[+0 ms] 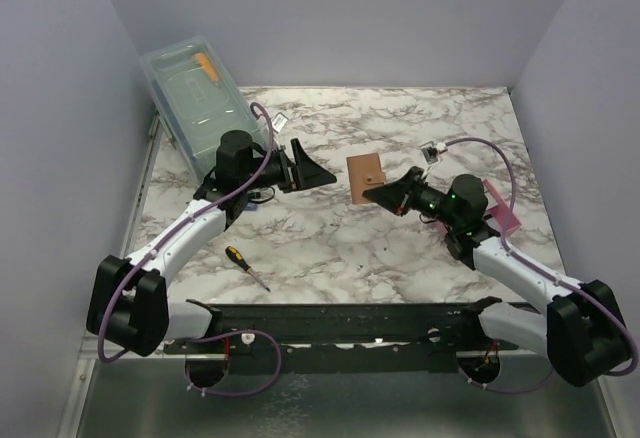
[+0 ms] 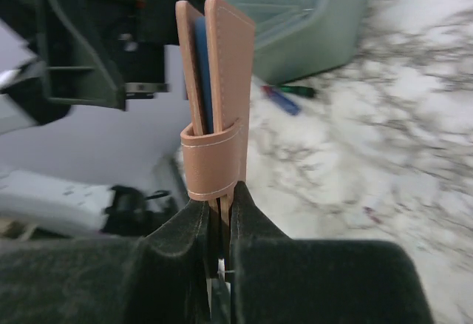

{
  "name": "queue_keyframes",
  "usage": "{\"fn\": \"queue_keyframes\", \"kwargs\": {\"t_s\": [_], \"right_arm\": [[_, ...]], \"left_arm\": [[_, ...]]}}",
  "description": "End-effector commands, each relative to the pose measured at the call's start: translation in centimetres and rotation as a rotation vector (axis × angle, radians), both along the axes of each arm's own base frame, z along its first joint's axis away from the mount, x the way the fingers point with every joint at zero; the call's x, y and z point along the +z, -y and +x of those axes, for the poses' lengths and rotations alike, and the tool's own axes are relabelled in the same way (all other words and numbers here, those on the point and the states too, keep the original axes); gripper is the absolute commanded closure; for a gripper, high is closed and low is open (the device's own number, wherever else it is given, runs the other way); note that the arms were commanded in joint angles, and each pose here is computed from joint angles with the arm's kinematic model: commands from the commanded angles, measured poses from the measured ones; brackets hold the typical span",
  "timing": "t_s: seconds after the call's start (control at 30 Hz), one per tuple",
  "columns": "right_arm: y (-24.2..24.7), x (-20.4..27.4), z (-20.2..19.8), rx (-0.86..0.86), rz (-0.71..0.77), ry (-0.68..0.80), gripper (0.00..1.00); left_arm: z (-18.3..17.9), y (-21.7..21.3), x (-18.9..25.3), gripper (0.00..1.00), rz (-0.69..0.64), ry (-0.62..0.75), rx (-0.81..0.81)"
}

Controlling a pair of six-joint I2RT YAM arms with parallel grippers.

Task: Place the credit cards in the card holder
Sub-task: Open the card holder at the center of the board.

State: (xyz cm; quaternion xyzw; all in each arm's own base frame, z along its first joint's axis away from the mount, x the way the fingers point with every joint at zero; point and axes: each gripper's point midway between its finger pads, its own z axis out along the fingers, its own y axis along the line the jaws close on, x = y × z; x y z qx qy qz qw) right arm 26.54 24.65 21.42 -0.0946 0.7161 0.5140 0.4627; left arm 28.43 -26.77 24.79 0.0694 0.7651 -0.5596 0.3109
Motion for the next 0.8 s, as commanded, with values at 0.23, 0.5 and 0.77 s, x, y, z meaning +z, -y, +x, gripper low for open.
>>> {"fn": "queue_keyframes", "kwargs": {"t_s": [0.23,0.5,0.77], "right_arm": [[-2.2,6.8,-6.3,0.501,0.349,0.020,0.99],[-3.2,6.9,-5.6,0.468,0.347,0.029,0.99],[-3.5,3.7,-2.3,0.249,0.185,-0.114,0.84]], "left_arm": [[-6.0,2.6,4.1,0.22,-0.197,0.126,-0.339],[-6.1,2.9,3.7,0.48,-0.212,0.114,-0.347],[-5.9,2.8,3.9,0.91,-0.212,0.154,-0.313]]}}
